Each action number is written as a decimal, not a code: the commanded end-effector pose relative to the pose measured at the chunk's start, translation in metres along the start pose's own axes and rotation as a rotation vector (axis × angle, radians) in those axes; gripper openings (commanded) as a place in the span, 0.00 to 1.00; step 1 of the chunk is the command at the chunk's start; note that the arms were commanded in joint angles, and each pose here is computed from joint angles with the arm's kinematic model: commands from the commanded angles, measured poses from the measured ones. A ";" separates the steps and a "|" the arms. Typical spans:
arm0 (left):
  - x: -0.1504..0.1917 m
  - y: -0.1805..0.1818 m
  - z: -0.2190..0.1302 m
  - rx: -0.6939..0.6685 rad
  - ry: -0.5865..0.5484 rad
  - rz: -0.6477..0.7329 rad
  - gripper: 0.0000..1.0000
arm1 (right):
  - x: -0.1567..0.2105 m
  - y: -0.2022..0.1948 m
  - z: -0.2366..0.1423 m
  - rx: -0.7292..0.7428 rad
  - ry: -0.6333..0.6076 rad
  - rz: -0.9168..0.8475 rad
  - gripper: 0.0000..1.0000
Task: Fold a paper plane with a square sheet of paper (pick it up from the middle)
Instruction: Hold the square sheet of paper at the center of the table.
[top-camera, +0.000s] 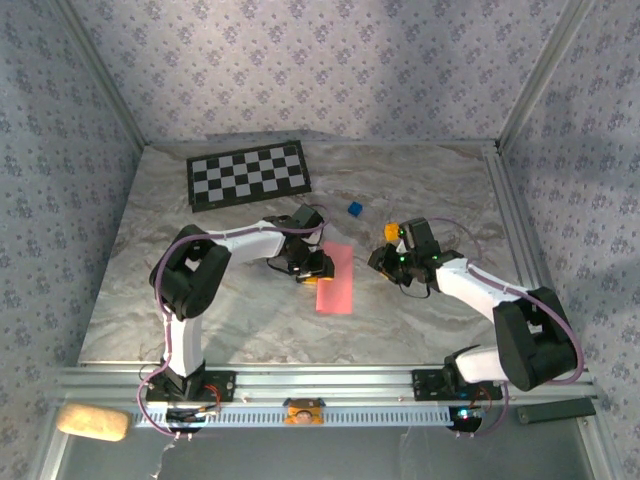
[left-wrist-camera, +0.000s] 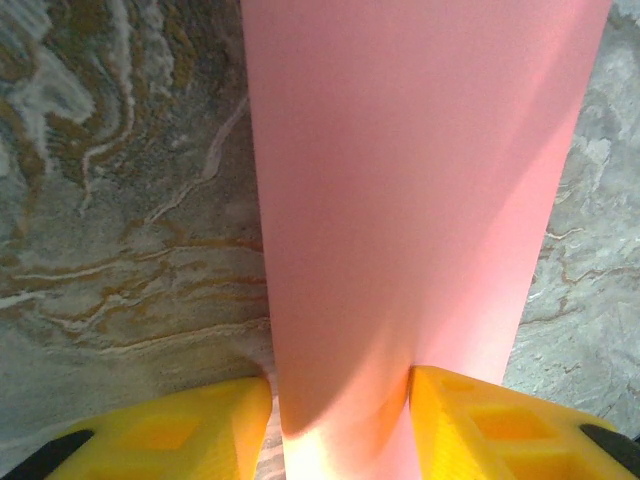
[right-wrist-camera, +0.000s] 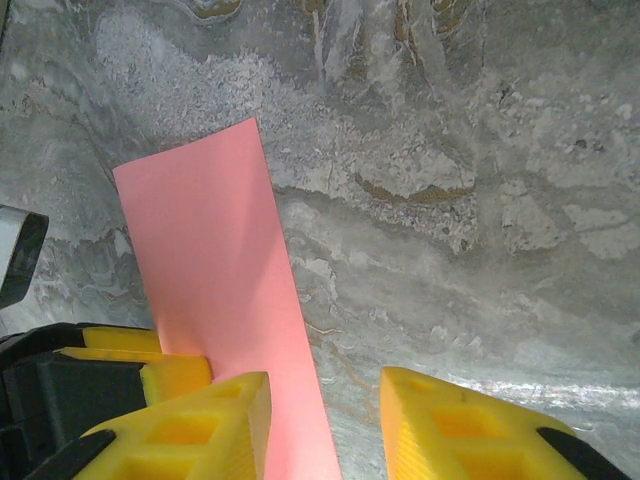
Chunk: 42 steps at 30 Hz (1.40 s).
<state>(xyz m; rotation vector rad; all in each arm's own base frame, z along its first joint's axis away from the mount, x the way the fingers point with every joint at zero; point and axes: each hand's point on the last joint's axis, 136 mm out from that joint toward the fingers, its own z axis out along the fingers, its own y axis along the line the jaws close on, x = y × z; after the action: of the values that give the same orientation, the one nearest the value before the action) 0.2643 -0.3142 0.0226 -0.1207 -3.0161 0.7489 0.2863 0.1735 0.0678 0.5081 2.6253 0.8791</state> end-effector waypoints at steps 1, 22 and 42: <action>0.016 0.048 0.026 -0.183 0.057 -0.022 0.44 | -0.003 0.003 0.001 0.014 -0.005 -0.020 0.35; 0.016 0.052 0.027 -0.216 0.060 -0.015 0.44 | 0.009 0.024 0.017 -0.017 0.059 -0.089 0.15; 0.018 0.054 0.031 -0.214 0.061 -0.037 0.44 | 0.008 0.017 0.015 0.023 0.030 -0.067 0.17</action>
<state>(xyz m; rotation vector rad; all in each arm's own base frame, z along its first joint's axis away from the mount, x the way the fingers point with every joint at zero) 0.2645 -0.3136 0.0208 -0.1300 -3.0223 0.6975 0.2869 0.1973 0.0596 0.4006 2.6770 0.8454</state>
